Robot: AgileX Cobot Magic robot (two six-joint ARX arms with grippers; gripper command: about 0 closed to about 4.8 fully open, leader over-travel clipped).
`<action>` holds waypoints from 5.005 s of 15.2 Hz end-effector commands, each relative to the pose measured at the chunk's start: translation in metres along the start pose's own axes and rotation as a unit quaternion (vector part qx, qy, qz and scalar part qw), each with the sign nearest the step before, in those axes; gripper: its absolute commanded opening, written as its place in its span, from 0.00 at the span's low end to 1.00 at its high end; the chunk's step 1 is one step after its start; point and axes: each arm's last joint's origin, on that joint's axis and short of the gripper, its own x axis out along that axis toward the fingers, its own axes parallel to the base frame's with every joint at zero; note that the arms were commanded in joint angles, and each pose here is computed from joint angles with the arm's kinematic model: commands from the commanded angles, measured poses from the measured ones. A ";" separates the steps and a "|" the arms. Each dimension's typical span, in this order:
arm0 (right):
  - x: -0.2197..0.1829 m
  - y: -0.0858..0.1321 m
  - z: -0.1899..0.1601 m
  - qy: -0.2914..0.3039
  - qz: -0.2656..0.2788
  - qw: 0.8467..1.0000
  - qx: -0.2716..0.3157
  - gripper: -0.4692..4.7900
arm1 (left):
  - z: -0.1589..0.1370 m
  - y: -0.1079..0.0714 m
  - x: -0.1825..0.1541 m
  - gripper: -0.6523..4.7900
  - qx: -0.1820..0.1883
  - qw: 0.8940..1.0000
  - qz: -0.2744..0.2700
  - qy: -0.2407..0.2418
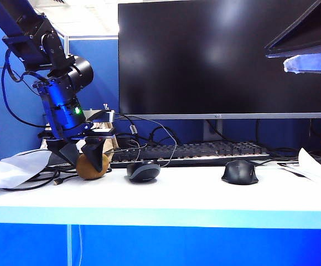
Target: Pick up the kiwi and place it near the upside-down mouse.
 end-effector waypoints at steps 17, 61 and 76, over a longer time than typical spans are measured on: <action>-0.001 -0.001 0.011 -0.053 -0.021 0.998 -0.017 0.61 | 0.008 -0.106 -0.090 0.11 0.098 0.989 -0.114 0.002; 0.000 -0.001 0.007 -0.031 -0.020 0.999 -0.010 0.61 | -0.035 -0.122 -0.038 0.70 0.185 0.980 -0.039 0.069; 0.000 -0.001 0.007 -0.031 -0.020 0.999 -0.010 0.61 | -0.022 -0.119 -0.063 1.00 0.183 0.983 0.010 0.020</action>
